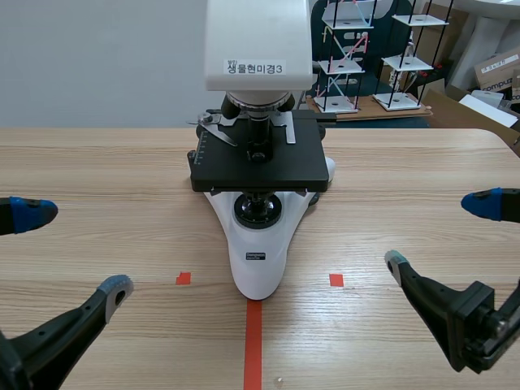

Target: Return to the home posture

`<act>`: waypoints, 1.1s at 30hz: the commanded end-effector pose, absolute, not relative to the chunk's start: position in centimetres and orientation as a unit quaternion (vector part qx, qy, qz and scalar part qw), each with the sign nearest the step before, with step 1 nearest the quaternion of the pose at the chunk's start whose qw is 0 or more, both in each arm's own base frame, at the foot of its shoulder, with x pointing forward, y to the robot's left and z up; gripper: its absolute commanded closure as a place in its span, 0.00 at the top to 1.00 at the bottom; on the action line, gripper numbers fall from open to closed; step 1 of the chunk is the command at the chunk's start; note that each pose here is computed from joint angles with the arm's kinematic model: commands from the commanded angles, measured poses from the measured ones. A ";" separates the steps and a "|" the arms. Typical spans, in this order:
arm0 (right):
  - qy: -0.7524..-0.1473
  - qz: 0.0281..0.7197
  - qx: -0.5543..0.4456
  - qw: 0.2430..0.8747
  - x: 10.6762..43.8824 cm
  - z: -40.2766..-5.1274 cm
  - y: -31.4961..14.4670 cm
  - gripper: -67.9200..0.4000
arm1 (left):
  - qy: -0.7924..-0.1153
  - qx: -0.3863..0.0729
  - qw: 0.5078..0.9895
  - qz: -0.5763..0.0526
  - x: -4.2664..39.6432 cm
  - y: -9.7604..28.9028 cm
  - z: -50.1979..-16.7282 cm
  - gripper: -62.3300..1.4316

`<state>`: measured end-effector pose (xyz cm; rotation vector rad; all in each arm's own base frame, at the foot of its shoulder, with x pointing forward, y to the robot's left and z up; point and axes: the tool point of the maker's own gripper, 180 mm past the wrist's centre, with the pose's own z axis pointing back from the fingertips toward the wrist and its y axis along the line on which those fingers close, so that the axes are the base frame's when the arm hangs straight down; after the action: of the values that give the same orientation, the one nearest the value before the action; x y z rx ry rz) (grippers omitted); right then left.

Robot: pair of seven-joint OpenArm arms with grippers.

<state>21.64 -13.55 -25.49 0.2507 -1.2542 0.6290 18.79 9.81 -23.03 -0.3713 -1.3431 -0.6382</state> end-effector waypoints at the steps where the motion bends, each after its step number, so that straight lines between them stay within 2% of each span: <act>1: -0.585 0.290 0.118 0.748 21.8 -24.8 -13.3 1.00 | -0.610 -0.176 0.719 -0.282 19.0 9.5 -23.1 0.99; 25: -0.585 0.290 0.118 0.748 21.8 -24.8 -13.3 1.00 | -0.612 -0.183 0.717 -0.280 19.7 9.1 -23.8 0.99; 33: -0.585 0.290 0.118 0.748 21.8 -24.8 -13.3 1.00 | -0.634 -0.187 0.700 -0.272 20.2 9.0 -22.8 0.99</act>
<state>21.64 -13.55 -25.49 0.2507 -1.2542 0.6290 19.86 9.20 -23.73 -0.4039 -1.3724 -0.6220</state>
